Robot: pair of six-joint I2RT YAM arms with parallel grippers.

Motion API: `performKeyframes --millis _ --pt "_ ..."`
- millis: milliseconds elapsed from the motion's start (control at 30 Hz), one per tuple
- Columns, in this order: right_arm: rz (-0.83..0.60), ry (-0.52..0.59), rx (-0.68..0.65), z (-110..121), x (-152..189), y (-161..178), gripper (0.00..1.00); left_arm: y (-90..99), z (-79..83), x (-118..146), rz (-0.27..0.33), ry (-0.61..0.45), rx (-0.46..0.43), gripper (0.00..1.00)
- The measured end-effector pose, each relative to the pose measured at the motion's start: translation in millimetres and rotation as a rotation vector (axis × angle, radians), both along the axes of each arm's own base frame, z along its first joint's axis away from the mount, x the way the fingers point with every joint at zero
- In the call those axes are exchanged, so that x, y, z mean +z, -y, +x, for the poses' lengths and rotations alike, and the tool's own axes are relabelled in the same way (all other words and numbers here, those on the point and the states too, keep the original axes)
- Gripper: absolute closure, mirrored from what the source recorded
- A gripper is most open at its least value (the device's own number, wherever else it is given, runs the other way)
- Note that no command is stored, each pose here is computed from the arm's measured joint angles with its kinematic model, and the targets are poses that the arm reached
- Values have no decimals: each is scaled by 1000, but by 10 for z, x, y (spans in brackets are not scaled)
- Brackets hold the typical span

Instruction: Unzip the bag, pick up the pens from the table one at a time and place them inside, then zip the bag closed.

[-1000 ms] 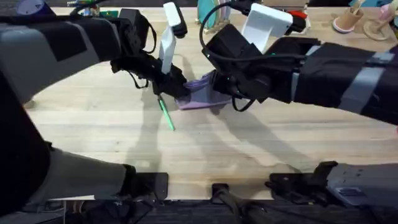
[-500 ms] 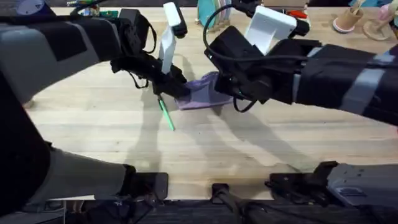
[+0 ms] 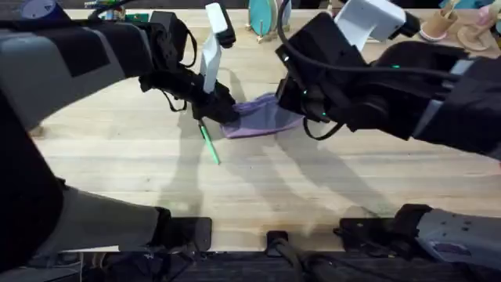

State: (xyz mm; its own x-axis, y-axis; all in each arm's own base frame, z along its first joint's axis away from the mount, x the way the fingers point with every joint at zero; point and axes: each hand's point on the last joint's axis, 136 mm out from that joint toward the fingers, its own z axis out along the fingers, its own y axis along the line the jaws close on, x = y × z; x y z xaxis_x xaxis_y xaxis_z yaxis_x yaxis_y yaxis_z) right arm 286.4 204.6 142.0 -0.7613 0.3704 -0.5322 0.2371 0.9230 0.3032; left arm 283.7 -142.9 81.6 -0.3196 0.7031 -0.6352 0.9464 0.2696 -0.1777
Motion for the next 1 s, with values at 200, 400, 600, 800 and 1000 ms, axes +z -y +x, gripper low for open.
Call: performKeyframes --millis 200,400,600,800,1000 --pt "16 2 10 -5 27 -21 969 0 -4 0 0 -2 0 959" --pt "69 17 98 30 88 -205 969 -3 -3 -3 2 -2 0 959" --pt "104 16 186 12 117 -350 970 -11 -1 -10 8 -1 1 959" --pt "127 -6 241 -32 79 -451 970 -16 5 -13 12 2 2 959" --pt "148 -43 273 -76 7 -532 970 -19 8 -16 15 3 2 959"
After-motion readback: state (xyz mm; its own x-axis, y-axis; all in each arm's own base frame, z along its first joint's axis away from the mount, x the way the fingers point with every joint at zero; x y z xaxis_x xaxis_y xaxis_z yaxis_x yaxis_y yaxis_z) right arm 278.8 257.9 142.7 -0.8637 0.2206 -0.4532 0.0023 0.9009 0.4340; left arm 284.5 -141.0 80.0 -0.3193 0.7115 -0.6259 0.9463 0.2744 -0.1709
